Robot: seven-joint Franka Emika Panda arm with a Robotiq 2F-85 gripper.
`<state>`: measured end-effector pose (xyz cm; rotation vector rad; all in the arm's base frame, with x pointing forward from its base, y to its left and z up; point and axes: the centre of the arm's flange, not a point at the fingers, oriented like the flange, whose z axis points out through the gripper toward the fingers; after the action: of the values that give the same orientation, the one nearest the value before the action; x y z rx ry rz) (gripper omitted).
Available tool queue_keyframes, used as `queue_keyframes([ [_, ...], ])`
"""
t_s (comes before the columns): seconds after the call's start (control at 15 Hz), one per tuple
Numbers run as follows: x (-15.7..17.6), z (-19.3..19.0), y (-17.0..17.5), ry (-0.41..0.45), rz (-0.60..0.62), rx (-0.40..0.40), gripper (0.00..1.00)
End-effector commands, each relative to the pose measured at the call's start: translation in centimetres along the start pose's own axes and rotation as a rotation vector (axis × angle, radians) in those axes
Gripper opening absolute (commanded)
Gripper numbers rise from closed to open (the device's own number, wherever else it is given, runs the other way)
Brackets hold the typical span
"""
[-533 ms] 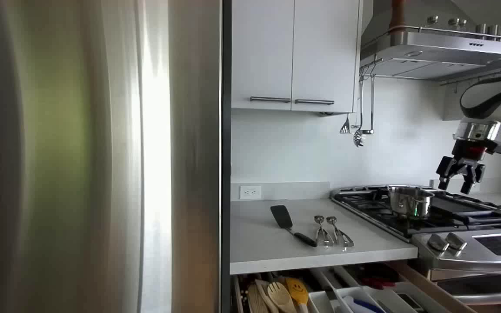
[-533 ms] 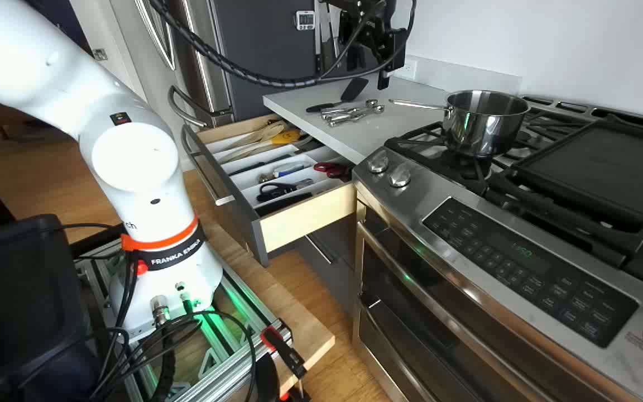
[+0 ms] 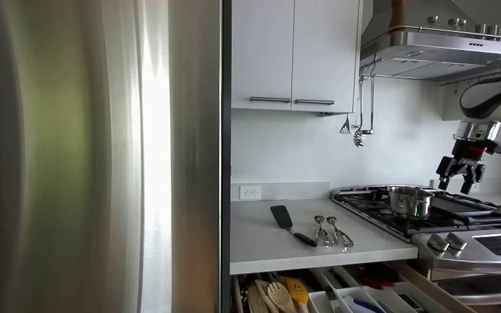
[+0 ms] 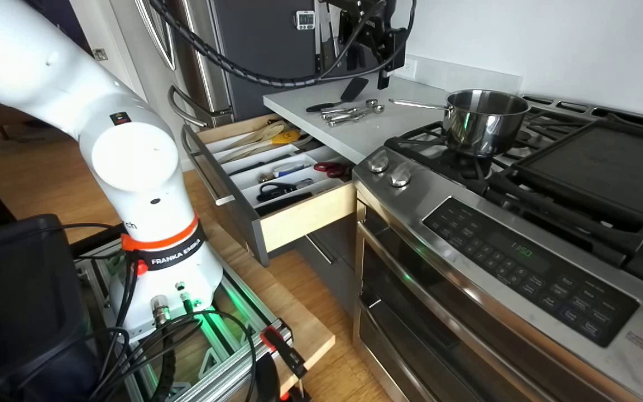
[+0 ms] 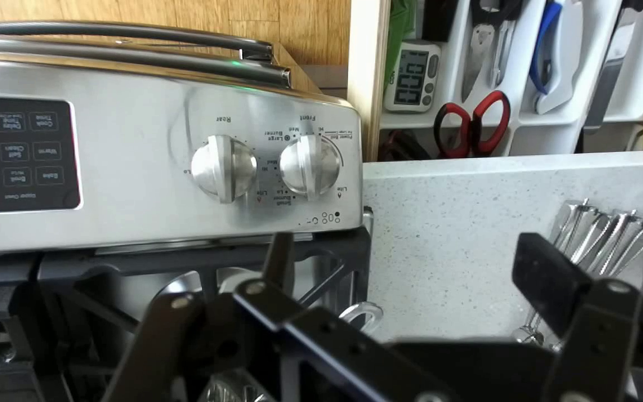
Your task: Pick up one wooden spoon from the tray in the open drawer and put it on the kitchen counter
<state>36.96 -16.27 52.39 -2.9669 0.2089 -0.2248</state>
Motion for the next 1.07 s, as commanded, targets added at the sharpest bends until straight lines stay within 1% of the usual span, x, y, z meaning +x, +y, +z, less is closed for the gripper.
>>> queue_keyframes([
  [0.0,0.0,0.0,0.0,0.000,0.000,0.000,1.00],
  [0.2,0.0,0.0,0.0,0.000,0.000,0.000,1.00],
  [0.27,0.1,-0.1,-1.0,0.005,-0.017,0.001,1.00],
  [0.33,-0.1,-0.1,-3.4,0.003,-0.065,-0.031,1.00],
  [0.4,-0.4,0.0,-5.3,-0.007,-0.088,-0.040,1.00],
  [0.6,-2.6,1.6,-13.5,-0.053,-0.197,-0.124,1.00],
  [0.8,-6.0,4.1,-20.7,-0.085,-0.266,-0.216,1.00],
  [1.0,-10.0,7.1,-27.7,-0.086,-0.304,-0.254,1.00],
])
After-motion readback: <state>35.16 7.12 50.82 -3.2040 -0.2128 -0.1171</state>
